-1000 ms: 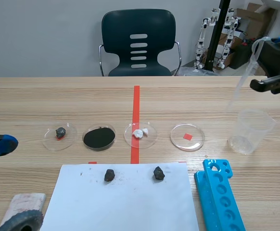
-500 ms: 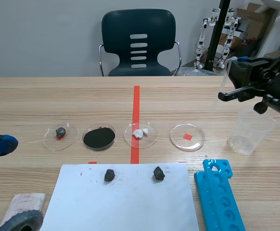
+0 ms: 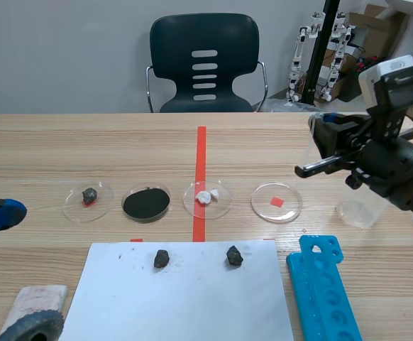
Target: Draw acid from the petri dish
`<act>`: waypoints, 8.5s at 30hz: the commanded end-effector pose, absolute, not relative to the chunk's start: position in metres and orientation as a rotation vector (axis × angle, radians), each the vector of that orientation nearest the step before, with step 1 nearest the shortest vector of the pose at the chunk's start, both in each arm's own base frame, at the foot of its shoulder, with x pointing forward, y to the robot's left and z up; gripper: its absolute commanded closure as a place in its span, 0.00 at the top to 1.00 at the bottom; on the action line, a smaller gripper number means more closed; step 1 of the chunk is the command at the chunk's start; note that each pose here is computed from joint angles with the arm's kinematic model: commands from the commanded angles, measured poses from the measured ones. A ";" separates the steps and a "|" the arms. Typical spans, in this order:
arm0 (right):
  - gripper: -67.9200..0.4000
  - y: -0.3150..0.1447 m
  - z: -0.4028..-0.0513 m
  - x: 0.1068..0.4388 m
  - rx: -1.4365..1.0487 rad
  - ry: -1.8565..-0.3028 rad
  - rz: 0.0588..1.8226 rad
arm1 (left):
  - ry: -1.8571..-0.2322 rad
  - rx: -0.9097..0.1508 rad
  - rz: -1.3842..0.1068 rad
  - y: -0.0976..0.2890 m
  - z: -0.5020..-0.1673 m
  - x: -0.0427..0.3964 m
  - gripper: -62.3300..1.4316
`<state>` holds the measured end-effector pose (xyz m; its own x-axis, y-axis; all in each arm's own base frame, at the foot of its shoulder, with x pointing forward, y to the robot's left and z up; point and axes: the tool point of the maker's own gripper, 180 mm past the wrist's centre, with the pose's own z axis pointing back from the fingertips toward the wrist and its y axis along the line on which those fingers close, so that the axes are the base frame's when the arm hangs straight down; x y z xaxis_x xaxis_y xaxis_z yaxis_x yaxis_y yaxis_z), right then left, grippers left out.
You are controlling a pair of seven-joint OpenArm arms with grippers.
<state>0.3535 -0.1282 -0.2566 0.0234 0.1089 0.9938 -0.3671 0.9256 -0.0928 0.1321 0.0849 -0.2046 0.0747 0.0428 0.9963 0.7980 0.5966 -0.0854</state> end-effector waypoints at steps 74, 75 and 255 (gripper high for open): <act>0.01 -0.122 -0.293 0.349 0.211 -1.511 0.350 | -1.418 -0.800 -0.640 0.083 -0.198 0.131 1.00; 0.01 -0.122 -0.292 0.349 0.212 -1.515 0.350 | -1.418 -0.800 -0.640 0.083 -0.198 0.131 1.00; 0.10 -0.118 -0.261 0.341 0.228 -1.593 0.358 | -1.418 -0.800 -0.640 0.083 -0.198 0.131 1.00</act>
<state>0.3367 -0.1145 -0.2802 -0.0026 0.0790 0.9969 -0.3689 0.9265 -0.0744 0.1321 0.0849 -0.2045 0.0747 0.0431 0.9963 0.7979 0.5967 -0.0857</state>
